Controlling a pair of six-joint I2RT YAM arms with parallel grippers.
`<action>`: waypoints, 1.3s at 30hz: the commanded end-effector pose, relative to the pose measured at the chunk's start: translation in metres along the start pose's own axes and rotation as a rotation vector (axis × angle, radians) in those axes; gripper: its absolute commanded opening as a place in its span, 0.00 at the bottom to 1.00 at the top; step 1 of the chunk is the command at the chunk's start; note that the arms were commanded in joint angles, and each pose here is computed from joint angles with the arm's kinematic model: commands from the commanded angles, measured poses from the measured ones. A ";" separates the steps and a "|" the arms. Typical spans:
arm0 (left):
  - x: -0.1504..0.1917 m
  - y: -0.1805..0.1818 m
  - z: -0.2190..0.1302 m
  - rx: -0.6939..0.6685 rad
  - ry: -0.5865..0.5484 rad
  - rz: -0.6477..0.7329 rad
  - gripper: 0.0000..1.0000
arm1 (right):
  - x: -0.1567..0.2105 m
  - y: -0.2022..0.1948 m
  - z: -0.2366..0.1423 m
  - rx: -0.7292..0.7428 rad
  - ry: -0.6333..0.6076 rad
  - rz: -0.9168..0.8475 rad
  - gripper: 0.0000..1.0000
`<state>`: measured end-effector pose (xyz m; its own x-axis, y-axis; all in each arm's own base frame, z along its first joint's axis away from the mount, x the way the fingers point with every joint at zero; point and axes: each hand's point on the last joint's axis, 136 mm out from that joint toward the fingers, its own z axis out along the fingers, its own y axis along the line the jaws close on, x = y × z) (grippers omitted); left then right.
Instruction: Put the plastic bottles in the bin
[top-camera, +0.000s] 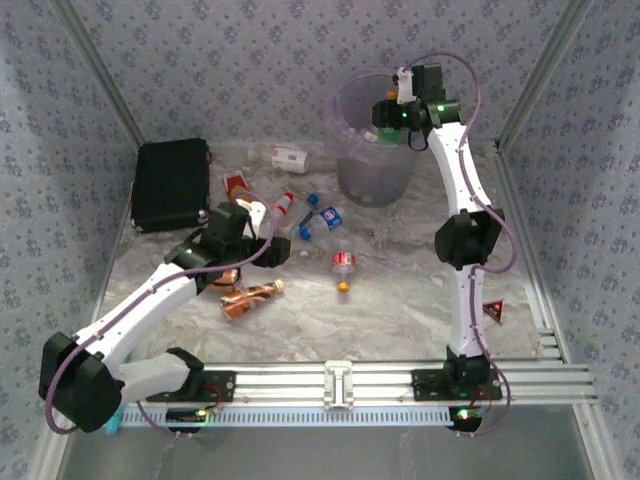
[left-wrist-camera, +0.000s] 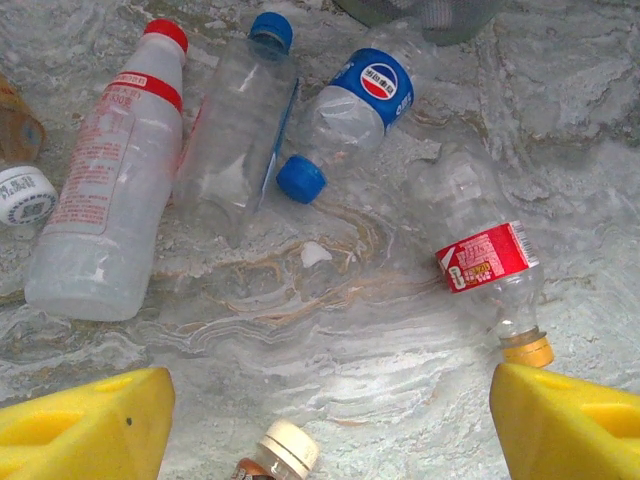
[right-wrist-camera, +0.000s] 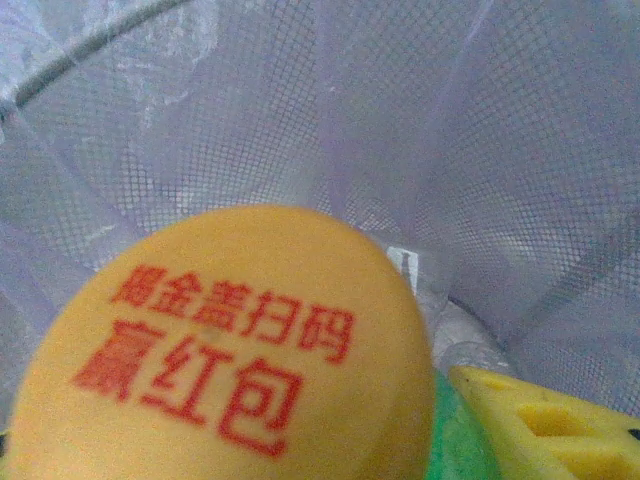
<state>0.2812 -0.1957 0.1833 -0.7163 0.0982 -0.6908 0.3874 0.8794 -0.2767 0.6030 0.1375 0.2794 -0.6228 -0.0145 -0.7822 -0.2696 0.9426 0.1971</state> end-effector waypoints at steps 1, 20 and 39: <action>-0.005 -0.001 -0.002 0.003 -0.004 -0.011 0.82 | 0.003 -0.005 0.003 0.030 0.008 -0.031 0.48; 0.001 -0.003 -0.001 0.024 0.011 -0.046 0.92 | -0.043 0.022 -0.063 0.031 -0.119 -0.109 0.91; 0.010 -0.068 0.071 0.013 0.083 -0.138 0.96 | -0.010 0.066 -0.201 0.013 -0.152 -0.078 0.95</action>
<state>0.2760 -0.2661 0.1325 -0.8295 0.0617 -0.5551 0.2999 0.8877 -0.3494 0.4537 0.1335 0.4364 -0.4399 -0.0594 -0.8961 -0.3213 0.9422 0.0953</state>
